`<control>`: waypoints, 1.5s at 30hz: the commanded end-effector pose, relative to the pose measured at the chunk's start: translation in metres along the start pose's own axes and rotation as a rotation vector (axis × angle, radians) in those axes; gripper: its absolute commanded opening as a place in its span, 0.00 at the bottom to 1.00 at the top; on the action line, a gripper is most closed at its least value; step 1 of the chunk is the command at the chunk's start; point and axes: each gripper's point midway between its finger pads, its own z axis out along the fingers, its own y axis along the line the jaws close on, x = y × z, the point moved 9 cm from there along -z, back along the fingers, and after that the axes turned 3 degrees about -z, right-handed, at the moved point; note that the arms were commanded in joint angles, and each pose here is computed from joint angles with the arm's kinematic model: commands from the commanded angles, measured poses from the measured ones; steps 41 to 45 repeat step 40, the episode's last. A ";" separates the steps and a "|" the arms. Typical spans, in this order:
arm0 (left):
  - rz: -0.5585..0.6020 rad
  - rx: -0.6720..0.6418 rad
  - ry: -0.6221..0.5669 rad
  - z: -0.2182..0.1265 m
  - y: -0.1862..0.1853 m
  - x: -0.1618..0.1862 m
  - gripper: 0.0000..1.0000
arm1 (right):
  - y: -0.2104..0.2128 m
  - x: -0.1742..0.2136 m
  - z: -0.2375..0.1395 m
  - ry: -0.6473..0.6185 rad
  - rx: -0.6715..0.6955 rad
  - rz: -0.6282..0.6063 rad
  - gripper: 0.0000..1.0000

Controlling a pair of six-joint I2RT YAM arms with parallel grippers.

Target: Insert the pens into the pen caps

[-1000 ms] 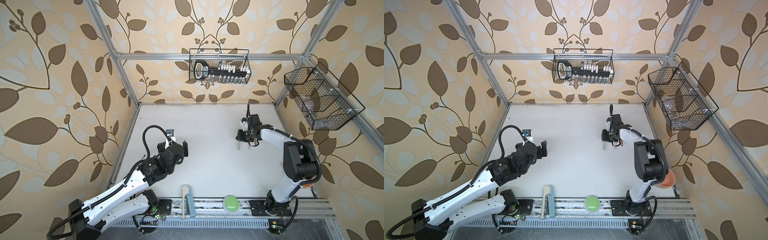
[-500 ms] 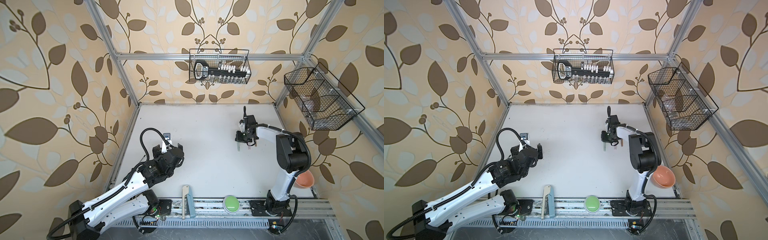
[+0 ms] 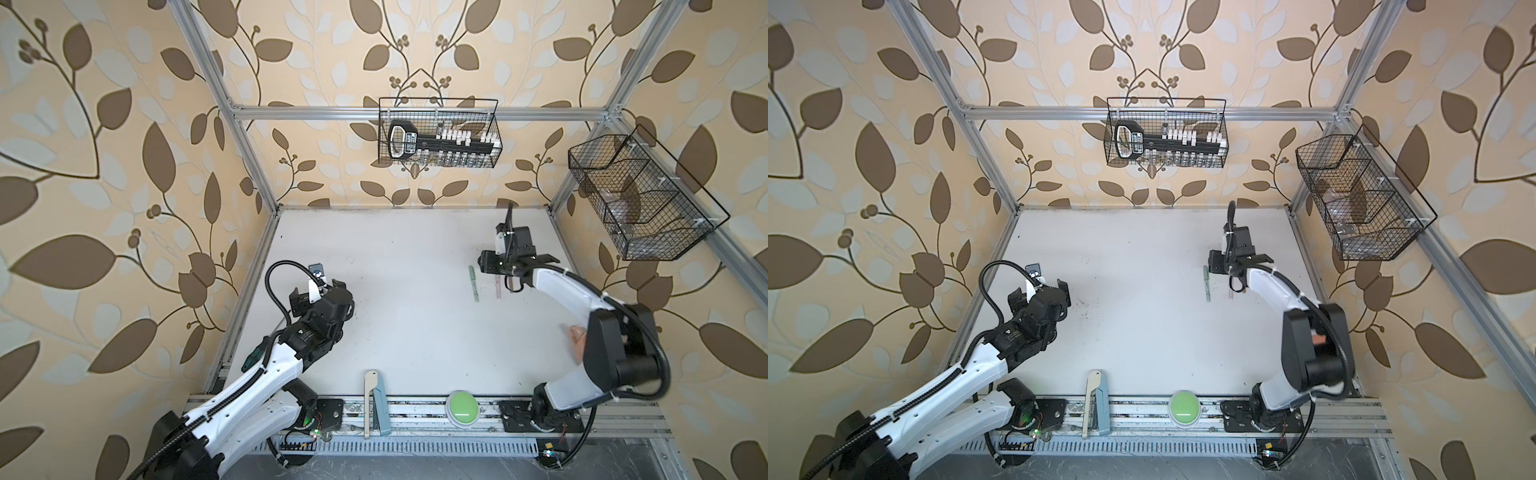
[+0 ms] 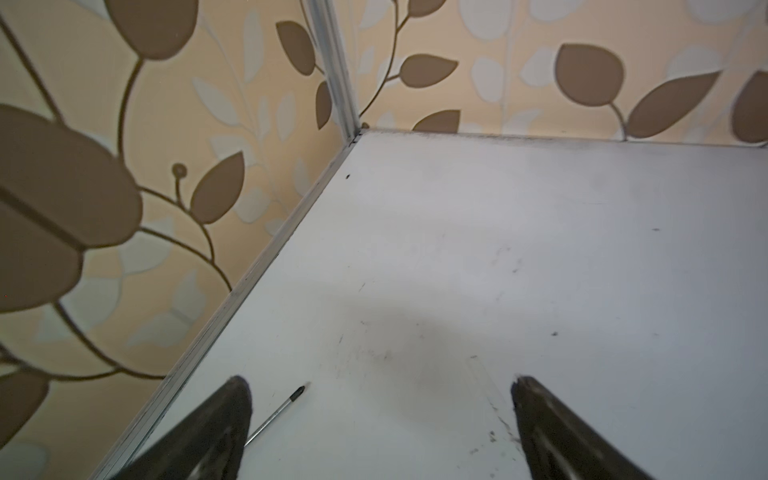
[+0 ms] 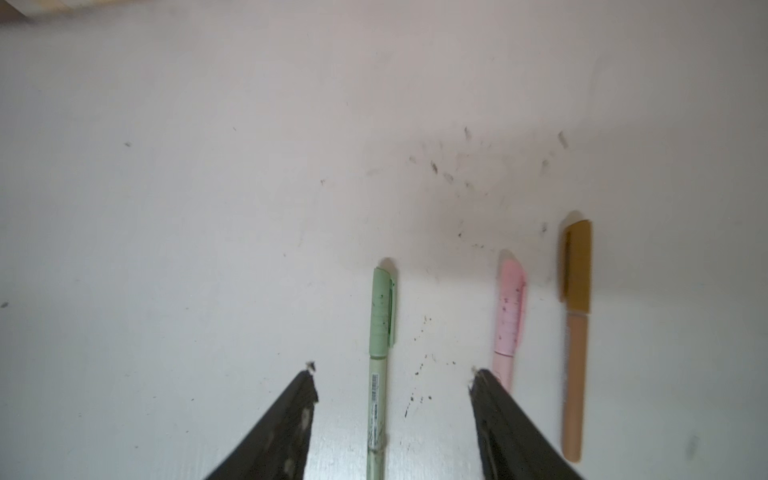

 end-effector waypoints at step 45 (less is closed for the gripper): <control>-0.145 0.110 0.032 0.127 0.010 0.033 0.99 | -0.051 0.101 -0.007 -0.522 0.157 -0.106 1.00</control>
